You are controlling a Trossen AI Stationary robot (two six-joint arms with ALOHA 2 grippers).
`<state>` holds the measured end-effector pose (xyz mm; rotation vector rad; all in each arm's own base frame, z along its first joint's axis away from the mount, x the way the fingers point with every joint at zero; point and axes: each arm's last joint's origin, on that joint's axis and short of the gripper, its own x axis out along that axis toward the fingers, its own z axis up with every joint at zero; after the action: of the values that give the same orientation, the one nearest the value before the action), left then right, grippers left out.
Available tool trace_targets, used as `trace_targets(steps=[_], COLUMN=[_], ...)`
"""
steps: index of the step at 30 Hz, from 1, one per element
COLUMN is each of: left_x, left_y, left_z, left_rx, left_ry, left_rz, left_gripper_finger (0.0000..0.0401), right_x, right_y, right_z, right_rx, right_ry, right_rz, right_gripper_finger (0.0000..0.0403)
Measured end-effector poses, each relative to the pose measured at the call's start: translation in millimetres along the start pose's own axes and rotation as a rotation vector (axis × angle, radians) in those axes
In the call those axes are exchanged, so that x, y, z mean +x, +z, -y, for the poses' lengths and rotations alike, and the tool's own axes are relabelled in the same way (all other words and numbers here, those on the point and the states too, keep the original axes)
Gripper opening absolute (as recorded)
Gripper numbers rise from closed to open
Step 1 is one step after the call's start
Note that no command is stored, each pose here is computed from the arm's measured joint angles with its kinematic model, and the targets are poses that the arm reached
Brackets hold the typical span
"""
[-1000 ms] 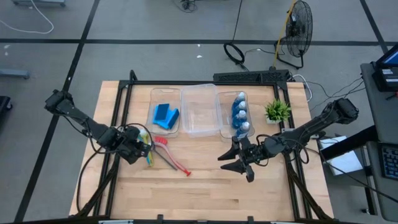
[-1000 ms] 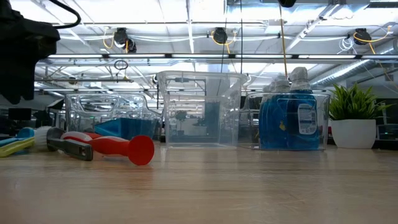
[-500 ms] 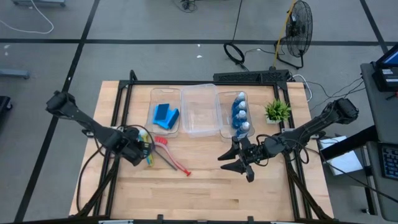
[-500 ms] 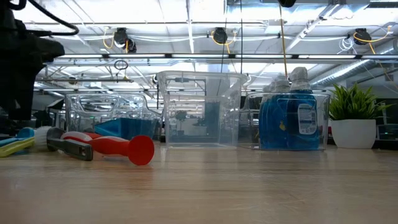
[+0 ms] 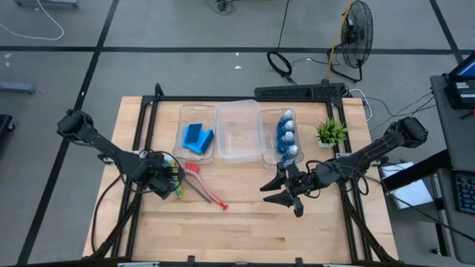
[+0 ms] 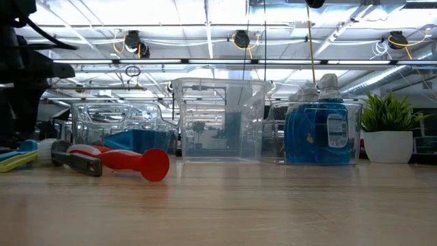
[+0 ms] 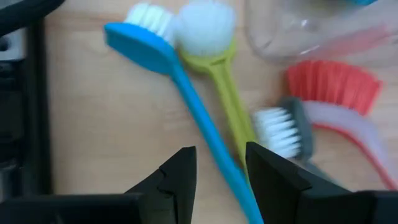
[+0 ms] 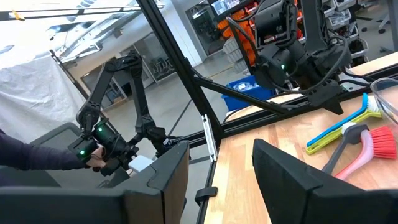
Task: Pick & Place Kitchen Sink Supplies
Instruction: Put the blue dish brush into the white bin
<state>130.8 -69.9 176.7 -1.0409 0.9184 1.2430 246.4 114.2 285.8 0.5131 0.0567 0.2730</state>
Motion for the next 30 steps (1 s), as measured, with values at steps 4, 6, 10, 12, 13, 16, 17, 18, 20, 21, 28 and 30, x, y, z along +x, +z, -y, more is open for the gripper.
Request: trace_targets(steps=[4,6,10,12,13,16,17,18,20,21,28,30], left_x=[3,7,18,21,23,31,34,37,42,43,36,33], left_y=[0,0,2,4,5,7,7,7,8,9,8,8], left_z=[0,0,-3,-3,-4,-5,-6,-7,-8,-10,-9,-10], left_rx=[-0.014,-0.029,-0.067,-0.095,-0.103,-0.108,-0.112,-0.119,-0.133,-0.137,-0.133,-0.114], left_ry=[-0.006,-0.008,0.005,0.001,0.000,-0.003,0.001,0.005,0.009,0.014,0.007,0.000], left_rz=[0.024,0.029,0.026,0.045,0.051,0.046,0.037,0.031,0.028,0.028,-0.044,-0.074], left_gripper_finger=[0.0140,0.0140,0.0140,0.0140,0.0140,0.0140,0.0140,0.0140,0.0141,0.0141,0.0141,0.0141], right_x=[0,0,0,0,0,0,0,0,0,0,0,0], right_y=[0,0,0,0,0,0,0,0,0,0,0,0], right_z=[0,0,0,0,0,0,0,0,0,0,0,0], right_rx=[0.000,0.000,0.002,0.003,0.003,0.003,0.003,0.003,0.003,0.004,0.053,0.056], right_ry=[0.000,0.000,0.000,0.000,0.000,0.000,0.000,0.000,0.000,0.000,0.000,0.001], right_rz=[0.000,0.000,0.000,0.000,0.000,0.000,0.000,0.000,0.000,0.000,0.000,0.000], right_gripper_finger=[0.0167,0.0167,0.0167,0.0167,0.0167,0.0167,0.0167,0.0167,0.0167,0.0167,0.0167,0.0167])
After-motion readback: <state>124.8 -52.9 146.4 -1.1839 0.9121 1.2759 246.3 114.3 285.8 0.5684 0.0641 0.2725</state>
